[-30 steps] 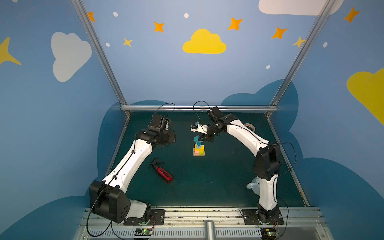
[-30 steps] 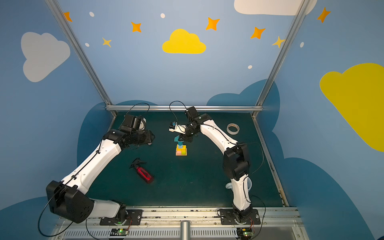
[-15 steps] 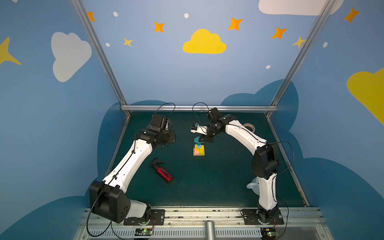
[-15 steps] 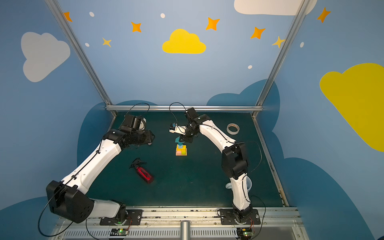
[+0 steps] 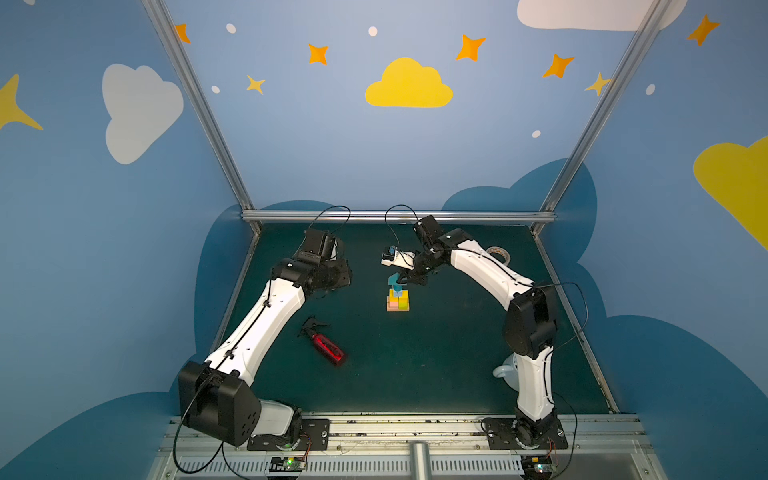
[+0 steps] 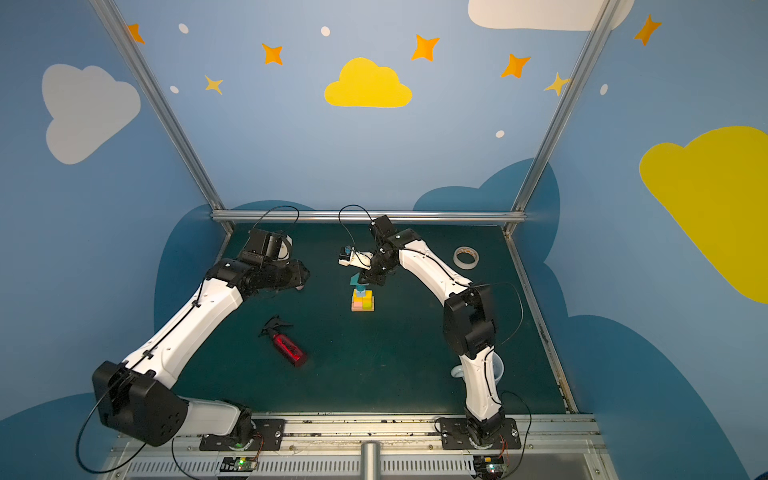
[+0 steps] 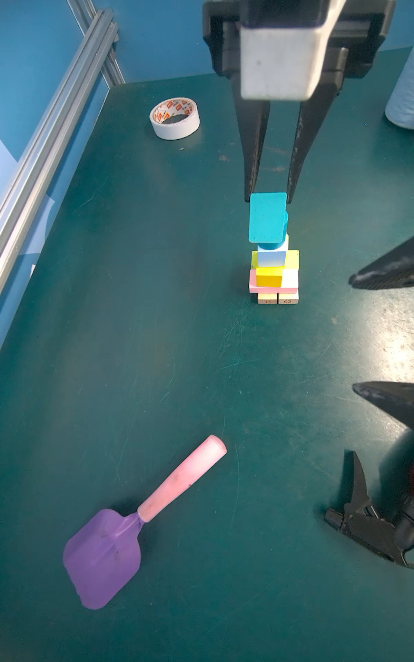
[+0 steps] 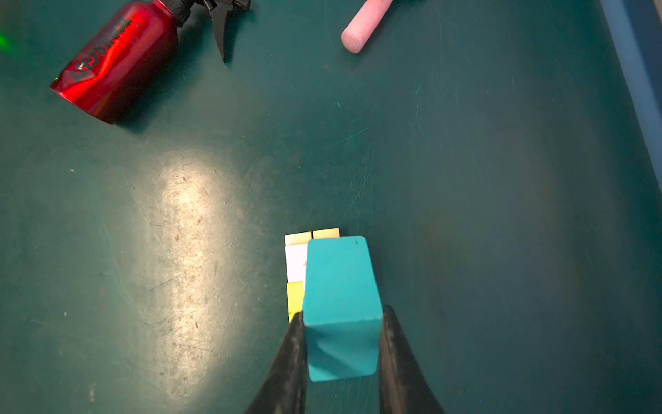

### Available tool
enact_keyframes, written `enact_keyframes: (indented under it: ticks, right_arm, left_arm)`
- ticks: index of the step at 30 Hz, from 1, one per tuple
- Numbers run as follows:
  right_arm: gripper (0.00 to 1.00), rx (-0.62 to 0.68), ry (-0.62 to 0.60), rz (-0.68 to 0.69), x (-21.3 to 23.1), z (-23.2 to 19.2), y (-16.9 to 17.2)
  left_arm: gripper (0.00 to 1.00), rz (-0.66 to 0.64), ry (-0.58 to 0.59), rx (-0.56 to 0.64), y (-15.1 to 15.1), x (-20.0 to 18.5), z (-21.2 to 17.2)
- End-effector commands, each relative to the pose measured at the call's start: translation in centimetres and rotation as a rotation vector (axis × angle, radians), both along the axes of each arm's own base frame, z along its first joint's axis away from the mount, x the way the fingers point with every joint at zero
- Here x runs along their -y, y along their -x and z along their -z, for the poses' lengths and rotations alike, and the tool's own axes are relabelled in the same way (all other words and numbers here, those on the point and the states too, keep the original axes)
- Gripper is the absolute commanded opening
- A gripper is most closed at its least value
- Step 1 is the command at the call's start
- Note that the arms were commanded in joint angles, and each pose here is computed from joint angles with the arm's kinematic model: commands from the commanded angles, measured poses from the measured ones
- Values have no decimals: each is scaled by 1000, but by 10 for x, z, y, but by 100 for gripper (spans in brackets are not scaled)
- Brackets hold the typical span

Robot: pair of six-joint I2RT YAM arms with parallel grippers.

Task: Build the wood block tower

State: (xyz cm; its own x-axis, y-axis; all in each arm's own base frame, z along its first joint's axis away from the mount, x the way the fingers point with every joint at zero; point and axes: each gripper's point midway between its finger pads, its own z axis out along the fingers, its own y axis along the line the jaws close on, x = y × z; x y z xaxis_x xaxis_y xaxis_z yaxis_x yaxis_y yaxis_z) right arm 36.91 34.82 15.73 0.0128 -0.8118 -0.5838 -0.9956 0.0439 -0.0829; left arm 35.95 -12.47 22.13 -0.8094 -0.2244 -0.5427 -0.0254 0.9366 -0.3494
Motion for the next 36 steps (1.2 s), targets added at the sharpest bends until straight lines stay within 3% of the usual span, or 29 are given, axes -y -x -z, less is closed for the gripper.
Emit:
enact_keyframes:
  ticks: [1,9,22,30,36]
  right_arm:
    - [19,-18,5,-4,-2,3,1]
    - [47,-17,3,0,-1,1,1]
    - [75,15,-38,15,-1,-18,1]
    - [83,140,-161,63,9,-99,7]
    - [86,262,-295,250,29,-170,1]
  left_arm:
    - [43,-3,-15,-14,0,-3,8]
    - [42,-3,-15,-17,1,-3,9]
    - [42,-7,-15,-8,2,-4,4]
    - [45,-12,-11,63,9,-9,-29]
    - [61,-39,-38,165,23,-24,-56]
